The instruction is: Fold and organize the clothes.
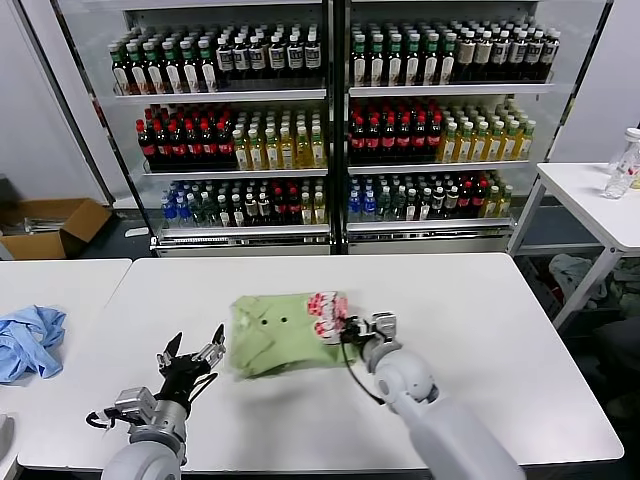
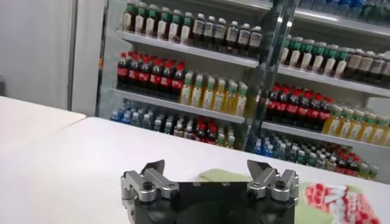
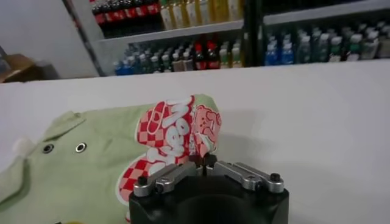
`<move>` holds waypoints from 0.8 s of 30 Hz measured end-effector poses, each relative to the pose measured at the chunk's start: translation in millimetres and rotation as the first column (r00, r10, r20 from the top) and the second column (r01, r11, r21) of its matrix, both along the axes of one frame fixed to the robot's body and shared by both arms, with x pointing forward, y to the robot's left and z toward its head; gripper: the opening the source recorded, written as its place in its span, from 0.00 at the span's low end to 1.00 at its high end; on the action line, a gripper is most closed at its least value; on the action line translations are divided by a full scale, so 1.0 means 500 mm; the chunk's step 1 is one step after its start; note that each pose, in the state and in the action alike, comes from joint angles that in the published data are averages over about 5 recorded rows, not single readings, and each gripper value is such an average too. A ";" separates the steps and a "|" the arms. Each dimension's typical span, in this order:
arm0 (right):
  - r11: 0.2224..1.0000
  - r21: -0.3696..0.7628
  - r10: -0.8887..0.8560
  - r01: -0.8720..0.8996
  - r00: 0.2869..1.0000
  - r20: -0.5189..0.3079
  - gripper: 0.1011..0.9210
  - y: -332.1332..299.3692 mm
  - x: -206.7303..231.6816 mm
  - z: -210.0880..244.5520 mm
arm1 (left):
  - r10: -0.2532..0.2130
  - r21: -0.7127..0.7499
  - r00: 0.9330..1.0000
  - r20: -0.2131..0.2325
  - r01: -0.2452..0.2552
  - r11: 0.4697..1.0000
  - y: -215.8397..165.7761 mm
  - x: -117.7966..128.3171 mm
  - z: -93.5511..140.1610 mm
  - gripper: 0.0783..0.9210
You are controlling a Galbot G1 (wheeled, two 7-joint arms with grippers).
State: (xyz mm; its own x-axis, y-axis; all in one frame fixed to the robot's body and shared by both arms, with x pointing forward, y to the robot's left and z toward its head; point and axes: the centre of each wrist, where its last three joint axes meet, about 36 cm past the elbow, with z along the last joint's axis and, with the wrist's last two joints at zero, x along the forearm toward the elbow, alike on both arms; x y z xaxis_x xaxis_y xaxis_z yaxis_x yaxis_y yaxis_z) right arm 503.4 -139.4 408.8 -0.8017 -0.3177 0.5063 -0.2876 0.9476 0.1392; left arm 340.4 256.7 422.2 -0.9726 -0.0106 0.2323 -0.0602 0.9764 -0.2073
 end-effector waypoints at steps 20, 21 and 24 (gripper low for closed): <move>0.983 -0.118 -0.075 0.142 0.890 0.450 0.62 -0.213 -0.156 -0.017 | -0.046 0.092 0.998 0.053 0.041 0.995 -0.020 -0.033 0.009 0.88; 0.982 -0.115 -0.078 0.148 0.881 0.467 0.67 -0.217 -0.172 -0.016 | -0.047 0.094 0.997 0.055 0.042 0.995 -0.021 -0.036 0.010 0.88; 0.981 -0.105 -0.091 0.166 0.857 0.506 0.77 -0.226 -0.217 -0.011 | -0.049 0.097 0.997 0.061 0.043 0.994 -0.024 -0.042 0.013 0.88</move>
